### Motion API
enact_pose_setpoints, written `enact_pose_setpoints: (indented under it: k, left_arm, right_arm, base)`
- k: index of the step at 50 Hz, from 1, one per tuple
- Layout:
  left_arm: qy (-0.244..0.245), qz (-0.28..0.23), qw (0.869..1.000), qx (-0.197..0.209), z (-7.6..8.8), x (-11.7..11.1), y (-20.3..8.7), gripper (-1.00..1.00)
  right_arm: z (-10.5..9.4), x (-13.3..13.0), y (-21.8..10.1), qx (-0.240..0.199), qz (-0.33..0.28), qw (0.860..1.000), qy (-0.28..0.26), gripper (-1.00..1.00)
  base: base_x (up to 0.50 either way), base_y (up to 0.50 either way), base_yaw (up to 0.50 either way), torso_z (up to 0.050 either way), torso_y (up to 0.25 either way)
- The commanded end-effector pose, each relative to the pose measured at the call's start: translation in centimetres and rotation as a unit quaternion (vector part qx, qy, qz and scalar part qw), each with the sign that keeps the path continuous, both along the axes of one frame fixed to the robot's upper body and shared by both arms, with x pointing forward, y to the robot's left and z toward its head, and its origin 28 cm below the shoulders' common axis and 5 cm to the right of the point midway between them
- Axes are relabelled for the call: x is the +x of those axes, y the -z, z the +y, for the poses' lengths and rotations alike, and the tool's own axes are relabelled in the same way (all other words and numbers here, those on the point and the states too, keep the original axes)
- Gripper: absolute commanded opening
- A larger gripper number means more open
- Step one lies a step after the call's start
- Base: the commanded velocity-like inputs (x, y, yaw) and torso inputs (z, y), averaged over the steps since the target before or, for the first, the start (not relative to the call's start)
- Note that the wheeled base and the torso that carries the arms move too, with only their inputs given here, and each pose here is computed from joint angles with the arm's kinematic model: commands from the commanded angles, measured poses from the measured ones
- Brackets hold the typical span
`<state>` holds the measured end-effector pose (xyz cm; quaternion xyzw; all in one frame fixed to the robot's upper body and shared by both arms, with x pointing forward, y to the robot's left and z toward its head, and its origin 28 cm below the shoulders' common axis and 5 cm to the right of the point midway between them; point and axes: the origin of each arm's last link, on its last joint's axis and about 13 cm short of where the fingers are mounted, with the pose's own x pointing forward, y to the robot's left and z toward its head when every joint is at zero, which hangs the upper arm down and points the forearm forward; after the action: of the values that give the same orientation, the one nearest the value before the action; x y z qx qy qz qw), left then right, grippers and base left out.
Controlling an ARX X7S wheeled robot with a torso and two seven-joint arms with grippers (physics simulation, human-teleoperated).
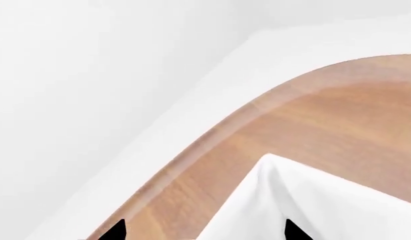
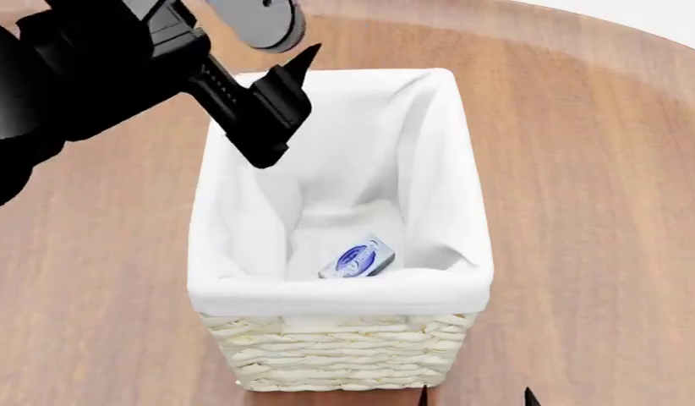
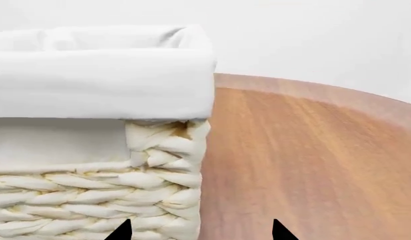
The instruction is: Pick up the cream cheese box, and put it in the basket.
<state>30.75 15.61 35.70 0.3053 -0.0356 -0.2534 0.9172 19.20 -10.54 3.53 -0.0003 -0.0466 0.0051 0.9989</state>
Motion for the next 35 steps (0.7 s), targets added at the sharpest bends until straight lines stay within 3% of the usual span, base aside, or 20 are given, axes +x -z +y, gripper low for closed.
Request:
enact_pose_setpoints:
  k: [1,4,5,6,24,28,29,31,34,35]
  left_arm:
    - [0.005,-0.1,0.995,-0.026,2.6,-6.5,0.4,1.0]
    - [0.02,-0.129,0.99,-0.055,2.5,-7.7,1.2,1.0]
    - [0.026,-0.144,0.985,-0.089,2.3,-8.6,1.4,1.0]
    - [0.037,-0.141,0.985,-0.095,2.3,-8.8,1.5,1.0]
    - [-0.031,-0.224,0.948,-0.223,3.8,-11.0,1.1,1.0]
    - [-0.048,-0.252,0.934,-0.251,4.2,-11.8,0.7,1.0]
    - [-0.075,-0.267,0.922,-0.27,4.4,-12.0,0.5,1.0]
    - [-0.071,-0.269,0.918,-0.281,4.5,-12.4,0.4,1.0]
    - [-0.073,-0.316,0.899,-0.295,4.8,-13.5,0.3,1.0]
    - [-0.082,-0.318,0.898,-0.293,4.9,-13.6,0.2,1.0]
  right_arm:
    - [-1.2,-0.6,-3.3,0.01,-0.048,0.998,0.03,1.0]
    - [-1.6,-0.9,-5.6,0.006,-0.079,0.996,0.039,1.0]
    - [-1.8,-1.0,-7.4,0.001,-0.104,0.993,0.051,1.0]
    - [-1.9,-1.1,-8.1,0.001,-0.11,0.992,0.055,1.0]
    - [-2.1,-3.5,-22.5,-0.031,-0.277,0.953,0.117,1.0]
    - [-1.5,-3.9,-25.9,-0.042,-0.317,0.939,0.128,1.0]
    - [-1.3,-4.3,-27.1,-0.043,-0.333,0.933,0.132,1.0]
    - [-1.1,-4.7,-27.9,-0.044,-0.342,0.929,0.134,1.0]
    - [-1.0,-5.6,-29.5,-0.041,-0.365,0.92,0.137,1.0]
    - [-1.0,-5.7,-29.8,-0.042,-0.371,0.918,0.137,1.0]
  base:
    - [0.0,0.0,0.0,0.0,0.0]
    - [0.0,0.0,0.0,0.0,0.0]
    - [0.0,0.0,0.0,0.0,0.0]
    - [0.0,0.0,0.0,0.0,0.0]
    - [0.0,0.0,0.0,0.001,0.0]
    - [0.0,0.0,0.0,0.0,0.0]
    - [0.0,0.0,0.0,0.0,0.0]
    - [0.0,0.0,0.0,0.0,0.0]
    - [0.0,0.0,0.0,0.0,0.0]
    - [0.0,0.0,0.0,0.0,0.0]
